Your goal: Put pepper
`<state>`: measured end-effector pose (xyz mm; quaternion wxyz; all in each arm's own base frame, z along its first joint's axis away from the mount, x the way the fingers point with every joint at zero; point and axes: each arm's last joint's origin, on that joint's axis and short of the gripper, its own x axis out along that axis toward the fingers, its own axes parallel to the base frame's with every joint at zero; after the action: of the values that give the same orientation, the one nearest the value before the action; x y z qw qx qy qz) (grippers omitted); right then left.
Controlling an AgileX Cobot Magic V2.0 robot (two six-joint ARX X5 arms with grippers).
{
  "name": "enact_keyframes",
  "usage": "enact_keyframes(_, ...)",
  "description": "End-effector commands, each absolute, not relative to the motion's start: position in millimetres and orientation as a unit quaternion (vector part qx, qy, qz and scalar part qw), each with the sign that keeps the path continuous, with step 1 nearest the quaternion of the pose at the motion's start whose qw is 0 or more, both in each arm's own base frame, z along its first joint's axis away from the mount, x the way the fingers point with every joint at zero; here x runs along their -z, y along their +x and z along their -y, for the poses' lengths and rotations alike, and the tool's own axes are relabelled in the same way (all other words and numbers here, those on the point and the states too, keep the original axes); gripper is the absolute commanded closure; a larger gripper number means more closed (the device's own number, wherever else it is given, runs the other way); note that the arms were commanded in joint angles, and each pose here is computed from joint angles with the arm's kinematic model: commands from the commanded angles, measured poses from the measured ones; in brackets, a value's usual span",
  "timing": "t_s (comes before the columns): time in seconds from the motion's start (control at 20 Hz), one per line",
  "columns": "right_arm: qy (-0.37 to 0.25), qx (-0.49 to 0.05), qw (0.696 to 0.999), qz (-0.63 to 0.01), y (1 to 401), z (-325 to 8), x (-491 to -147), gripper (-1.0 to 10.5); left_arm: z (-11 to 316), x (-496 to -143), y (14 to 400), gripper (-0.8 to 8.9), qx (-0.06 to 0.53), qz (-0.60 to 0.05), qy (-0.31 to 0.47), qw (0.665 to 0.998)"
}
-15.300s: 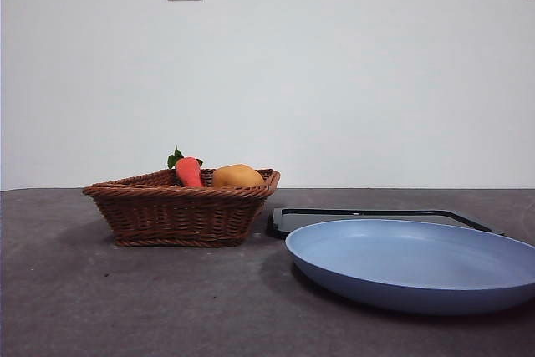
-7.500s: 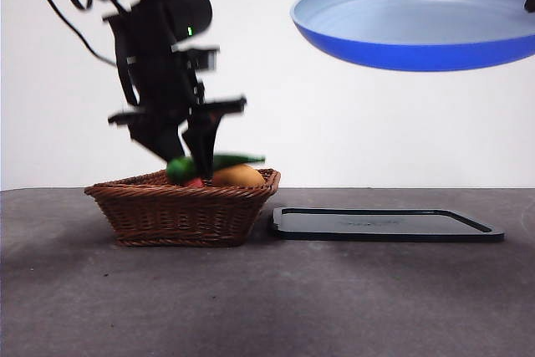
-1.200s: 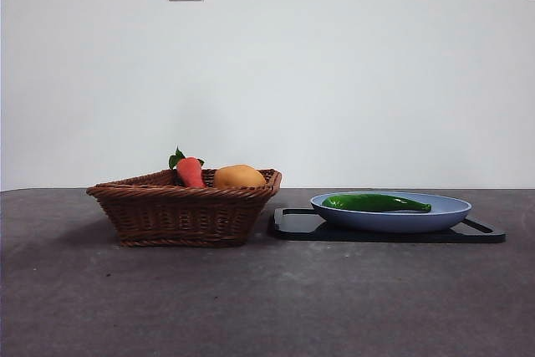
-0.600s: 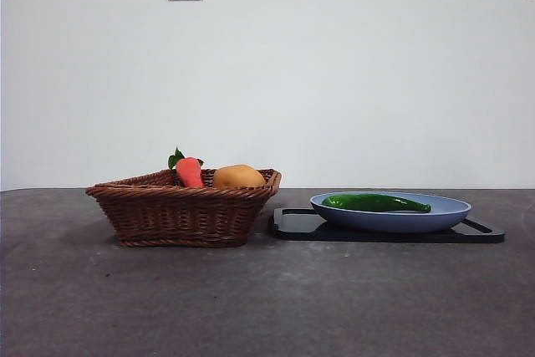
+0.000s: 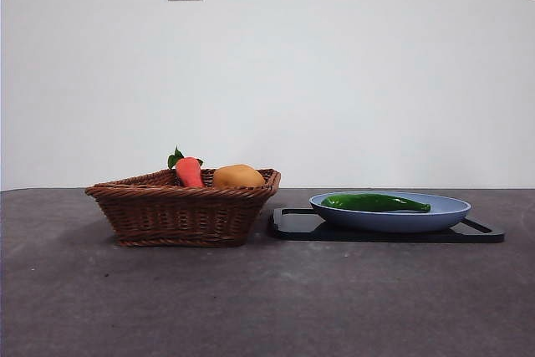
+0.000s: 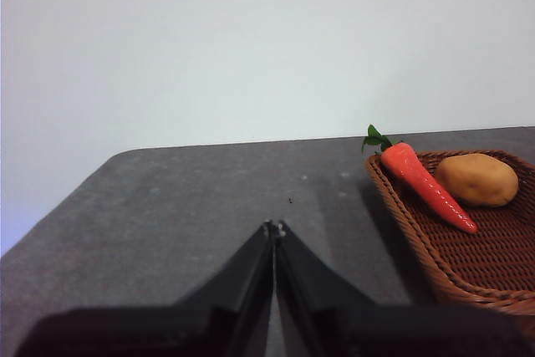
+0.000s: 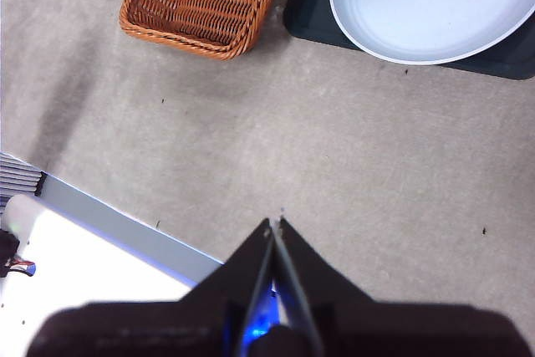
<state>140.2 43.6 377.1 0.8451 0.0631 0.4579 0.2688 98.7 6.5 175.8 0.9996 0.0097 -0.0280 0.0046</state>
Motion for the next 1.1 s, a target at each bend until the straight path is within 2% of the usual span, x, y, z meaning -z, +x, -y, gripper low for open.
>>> enact_keyframes(0.05, 0.064, -0.268, 0.848, -0.452, 142, -44, -381, 9.4, -7, -169, 98, 8.06, -0.006, 0.02, -0.013, 1.0)
enact_keyframes(0.35, 0.064, -0.268, 0.848, -0.452, 142, -44, -381, 9.4, -6, -154, 96, 8.06, -0.003, -0.057, -0.02, 0.998)
enact_keyframes(1.1, 0.064, -0.268, 0.849, -0.451, 142, -44, -382, 9.4, -7, -154, 96, 8.06, -0.006, -0.059, -0.02, 0.998)
